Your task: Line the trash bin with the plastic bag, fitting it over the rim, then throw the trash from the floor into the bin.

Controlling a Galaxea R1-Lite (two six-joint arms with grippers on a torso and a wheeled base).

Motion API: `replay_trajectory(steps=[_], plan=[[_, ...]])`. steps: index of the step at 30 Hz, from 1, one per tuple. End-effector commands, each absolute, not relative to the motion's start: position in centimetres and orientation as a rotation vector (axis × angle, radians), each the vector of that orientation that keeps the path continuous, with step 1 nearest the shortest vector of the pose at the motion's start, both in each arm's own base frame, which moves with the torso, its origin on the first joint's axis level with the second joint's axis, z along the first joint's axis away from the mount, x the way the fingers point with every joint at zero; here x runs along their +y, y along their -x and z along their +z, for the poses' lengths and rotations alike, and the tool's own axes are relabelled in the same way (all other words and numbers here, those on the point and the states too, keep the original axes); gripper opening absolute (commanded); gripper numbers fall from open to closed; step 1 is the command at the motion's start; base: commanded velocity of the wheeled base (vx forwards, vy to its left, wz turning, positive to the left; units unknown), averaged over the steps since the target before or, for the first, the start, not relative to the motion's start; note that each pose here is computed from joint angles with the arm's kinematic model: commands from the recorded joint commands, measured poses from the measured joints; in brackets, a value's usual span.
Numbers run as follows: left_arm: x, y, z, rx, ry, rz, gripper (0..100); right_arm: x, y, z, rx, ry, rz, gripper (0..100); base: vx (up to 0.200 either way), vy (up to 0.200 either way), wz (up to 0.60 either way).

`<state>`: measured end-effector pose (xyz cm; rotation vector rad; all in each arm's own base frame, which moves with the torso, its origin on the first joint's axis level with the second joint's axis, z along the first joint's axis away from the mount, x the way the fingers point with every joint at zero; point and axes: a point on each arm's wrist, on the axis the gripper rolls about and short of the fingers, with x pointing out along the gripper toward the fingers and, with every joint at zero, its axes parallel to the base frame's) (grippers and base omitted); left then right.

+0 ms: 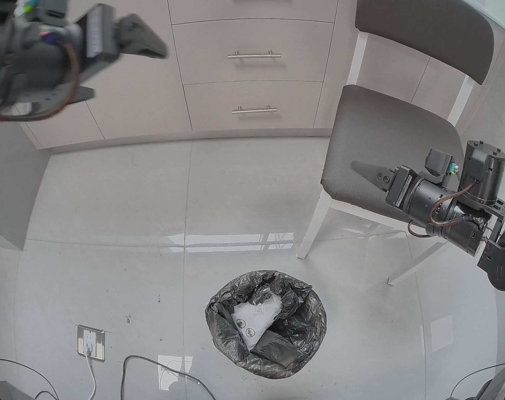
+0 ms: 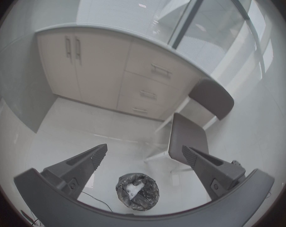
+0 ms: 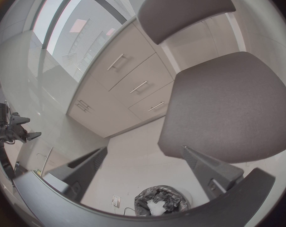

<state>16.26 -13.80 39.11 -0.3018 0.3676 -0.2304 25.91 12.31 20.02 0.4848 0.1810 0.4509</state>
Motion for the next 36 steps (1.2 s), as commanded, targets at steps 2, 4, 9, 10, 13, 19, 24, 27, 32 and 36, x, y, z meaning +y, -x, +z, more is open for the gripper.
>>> replay_trajectory(steps=[2,4,9,10,13,19,24,27,32,36], plan=[[-2.1,-5.6,40.0,0.098,0.430,-0.057,100,16.0,-22.0,19.0,0.261,-0.449,0.618,0,0.000,0.000,0.00],[-1.0,-4.0,39.7,0.051,0.432,-0.026,100,17.1,-22.4,18.1,0.291,-0.418,0.626,0,0.000,0.000,0.00],[1.1,-0.1,38.7,-0.066,0.432,0.128,100,20.4,-24.2,16.3,0.300,-0.339,0.574,0,0.000,0.000,0.00],[1.1,0.0,38.7,-0.069,0.432,0.136,100,20.5,-24.3,16.3,0.300,-0.336,0.571,0,0.000,0.000,0.00],[2.1,3.5,37.0,-0.136,0.437,0.270,100,23.1,-25.6,15.6,0.311,-0.310,0.515,0,0.000,0.000,0.00],[2.2,7.2,31.9,-0.147,0.364,0.367,100,26.2,-27.1,16.0,0.346,-0.283,0.505,0,0.000,0.000,0.00],[2.1,8.0,27.3,-0.099,0.329,0.399,100,29.1,-29.1,15.8,0.329,-0.262,0.417,0,0.000,0.000,0.00],[2.1,8.0,25.6,-0.075,0.321,0.395,100,30.9,-31.0,15.1,0.326,-0.243,0.347,0,0.000,0.000,0.00],[2.1,7.8,24.7,-0.052,0.312,0.393,100,32.4,-32.5,12.7,0.386,-0.129,0.290,0,0.000,0.000,0.00],[2.1,7.8,24.2,-0.042,0.313,0.371,100,33.0,-32.9,8.9,0.482,-0.037,0.251,0,0.000,0.000,0.00]])
